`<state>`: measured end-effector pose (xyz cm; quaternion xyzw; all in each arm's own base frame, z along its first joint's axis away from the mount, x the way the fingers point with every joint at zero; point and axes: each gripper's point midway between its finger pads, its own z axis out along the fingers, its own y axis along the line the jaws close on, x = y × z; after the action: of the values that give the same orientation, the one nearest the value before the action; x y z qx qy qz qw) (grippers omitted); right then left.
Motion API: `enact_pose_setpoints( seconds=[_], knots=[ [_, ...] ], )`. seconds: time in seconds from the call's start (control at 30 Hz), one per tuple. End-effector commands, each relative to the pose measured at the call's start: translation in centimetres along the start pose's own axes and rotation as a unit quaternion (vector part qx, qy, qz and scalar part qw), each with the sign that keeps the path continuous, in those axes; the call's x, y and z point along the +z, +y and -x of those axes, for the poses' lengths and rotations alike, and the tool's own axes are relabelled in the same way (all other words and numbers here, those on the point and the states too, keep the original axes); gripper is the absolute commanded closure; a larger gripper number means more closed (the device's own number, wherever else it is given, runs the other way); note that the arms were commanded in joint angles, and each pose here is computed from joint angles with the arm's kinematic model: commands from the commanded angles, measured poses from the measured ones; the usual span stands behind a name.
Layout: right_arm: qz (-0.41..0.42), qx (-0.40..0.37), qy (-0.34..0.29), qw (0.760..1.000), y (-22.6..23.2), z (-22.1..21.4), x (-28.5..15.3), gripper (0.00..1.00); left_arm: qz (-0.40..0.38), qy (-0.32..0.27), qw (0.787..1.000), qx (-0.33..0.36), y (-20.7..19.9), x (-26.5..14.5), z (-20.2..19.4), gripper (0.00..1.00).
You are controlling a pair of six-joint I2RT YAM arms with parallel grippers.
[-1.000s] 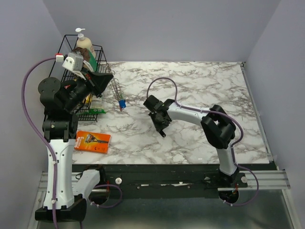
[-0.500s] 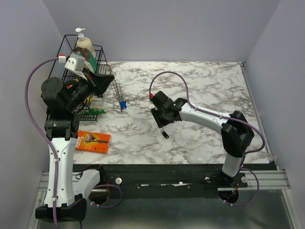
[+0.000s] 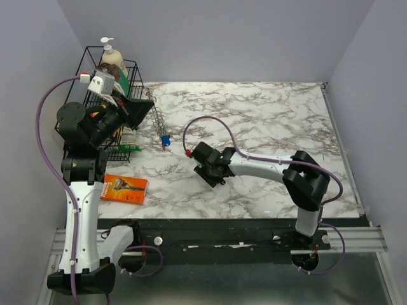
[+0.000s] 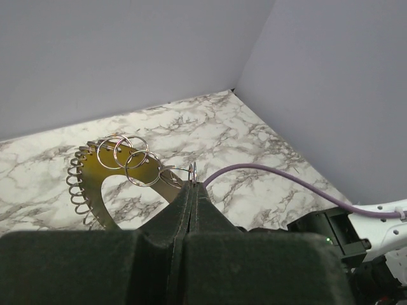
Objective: Put the keys on the keyring
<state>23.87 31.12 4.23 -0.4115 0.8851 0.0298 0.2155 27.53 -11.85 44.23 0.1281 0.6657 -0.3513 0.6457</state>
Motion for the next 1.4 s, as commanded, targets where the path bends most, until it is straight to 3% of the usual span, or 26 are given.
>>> enact_pose_setpoints(
  seconds=[0.0, 0.53, 1.07, 1.37],
  knots=[
    [-0.033, -0.049, 0.004, 0.998, 0.2, 0.2, 1.8, 0.51, -0.023, -0.019, 0.999, 0.016, -1.0, -0.1, 1.2, 1.00],
    [-0.075, -0.045, 0.008, 0.996, -0.8, 0.3, 2.8, 0.52, -0.025, -0.017, 0.999, 0.018, -1.0, 0.0, 1.3, 1.00],
    [-0.043, -0.017, 0.051, 0.998, 0.1, -1.8, 4.5, 0.59, -0.020, -0.018, 0.999, 0.020, -1.1, -0.2, 1.4, 1.00],
    [-0.025, -0.002, 0.069, 0.997, -0.2, -2.6, 4.9, 0.68, -0.020, -0.021, 0.999, 0.022, -1.2, -0.4, 1.5, 1.00]
  ],
)
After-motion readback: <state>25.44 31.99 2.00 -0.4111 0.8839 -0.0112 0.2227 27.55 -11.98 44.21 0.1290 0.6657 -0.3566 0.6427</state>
